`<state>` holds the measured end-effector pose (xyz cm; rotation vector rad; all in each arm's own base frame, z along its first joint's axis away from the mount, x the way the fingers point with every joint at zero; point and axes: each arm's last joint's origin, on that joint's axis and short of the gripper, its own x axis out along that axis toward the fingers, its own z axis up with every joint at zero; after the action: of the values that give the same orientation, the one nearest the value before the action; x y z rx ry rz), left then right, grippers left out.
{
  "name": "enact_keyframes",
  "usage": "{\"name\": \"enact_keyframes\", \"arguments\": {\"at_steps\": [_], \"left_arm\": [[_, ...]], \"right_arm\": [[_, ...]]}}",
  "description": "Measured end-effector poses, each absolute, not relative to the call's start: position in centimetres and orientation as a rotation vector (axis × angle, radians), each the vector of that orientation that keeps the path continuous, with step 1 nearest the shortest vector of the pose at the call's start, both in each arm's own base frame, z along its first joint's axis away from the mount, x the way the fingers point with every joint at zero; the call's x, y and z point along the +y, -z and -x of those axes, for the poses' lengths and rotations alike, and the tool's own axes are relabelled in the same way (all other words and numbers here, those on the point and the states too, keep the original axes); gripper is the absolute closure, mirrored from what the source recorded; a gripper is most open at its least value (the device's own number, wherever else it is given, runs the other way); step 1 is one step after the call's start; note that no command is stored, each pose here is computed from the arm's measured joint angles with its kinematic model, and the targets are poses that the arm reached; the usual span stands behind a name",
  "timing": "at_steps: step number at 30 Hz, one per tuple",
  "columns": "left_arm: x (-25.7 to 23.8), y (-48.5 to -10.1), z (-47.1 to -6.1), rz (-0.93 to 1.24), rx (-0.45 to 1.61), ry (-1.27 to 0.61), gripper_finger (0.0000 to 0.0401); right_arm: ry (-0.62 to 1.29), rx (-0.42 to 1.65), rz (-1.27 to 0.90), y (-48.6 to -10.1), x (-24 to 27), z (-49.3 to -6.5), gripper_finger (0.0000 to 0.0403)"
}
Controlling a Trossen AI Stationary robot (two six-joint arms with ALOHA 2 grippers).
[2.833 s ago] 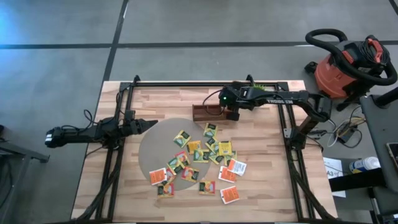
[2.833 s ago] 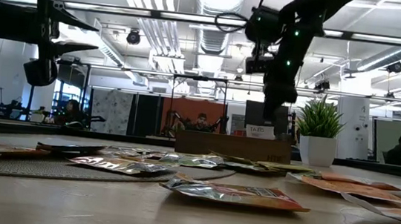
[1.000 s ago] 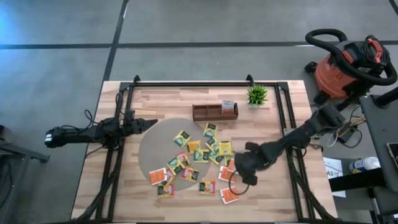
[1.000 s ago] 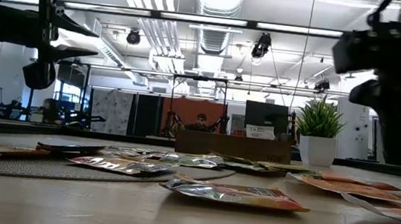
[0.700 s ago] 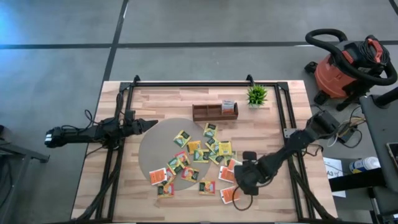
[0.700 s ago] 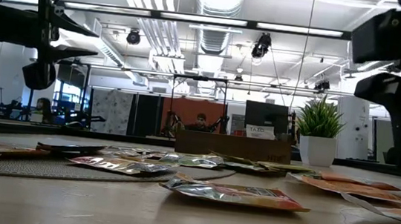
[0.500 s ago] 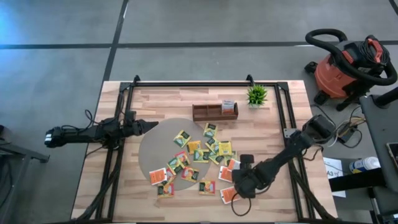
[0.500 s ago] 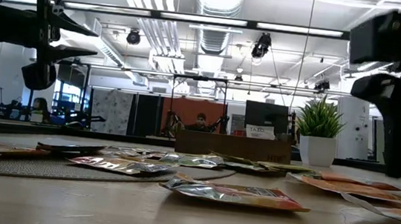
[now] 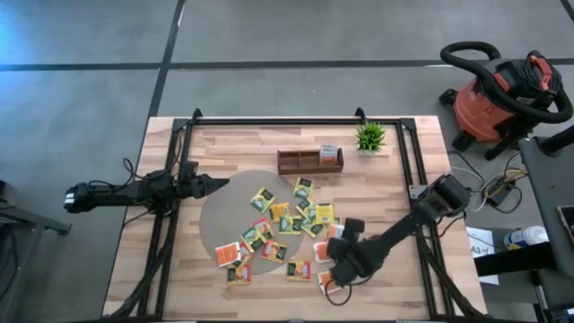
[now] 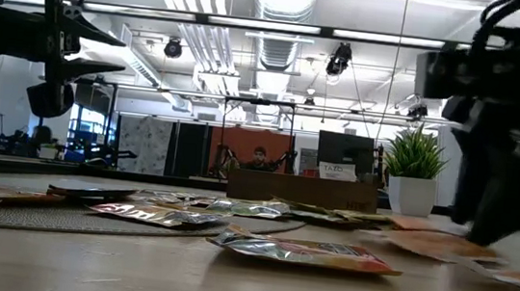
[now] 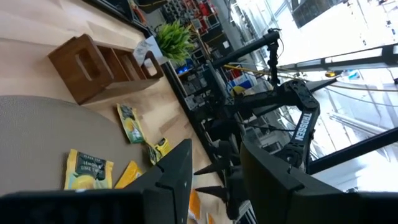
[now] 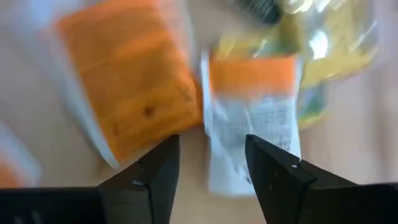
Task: Pick & Place Tea
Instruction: Put the orange tea sachet into the right compartment of the wooden organizer
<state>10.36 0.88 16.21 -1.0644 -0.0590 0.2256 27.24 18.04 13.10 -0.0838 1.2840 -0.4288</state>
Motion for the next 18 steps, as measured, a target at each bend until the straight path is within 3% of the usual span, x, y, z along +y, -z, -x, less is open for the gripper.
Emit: {"name": "enact_keyframes", "arguments": {"at_steps": [7, 16, 18], "left_arm": [[0.8, -16.1, -10.4, 1.069, -0.044, -0.219, 0.027], [0.8, -16.1, -10.4, 1.084, -0.042, -0.221, 0.027], [0.8, -16.1, -10.4, 1.089, -0.042, -0.22, 0.027]], "right_arm": [[0.507, 1.308, -0.017, -12.4, 16.8, -28.0, 0.0267], [0.524, 1.306, -0.074, -12.6, 15.5, -28.9, 0.0383], [0.544, 1.29, -0.095, -12.9, 15.3, -28.9, 0.039]]}}
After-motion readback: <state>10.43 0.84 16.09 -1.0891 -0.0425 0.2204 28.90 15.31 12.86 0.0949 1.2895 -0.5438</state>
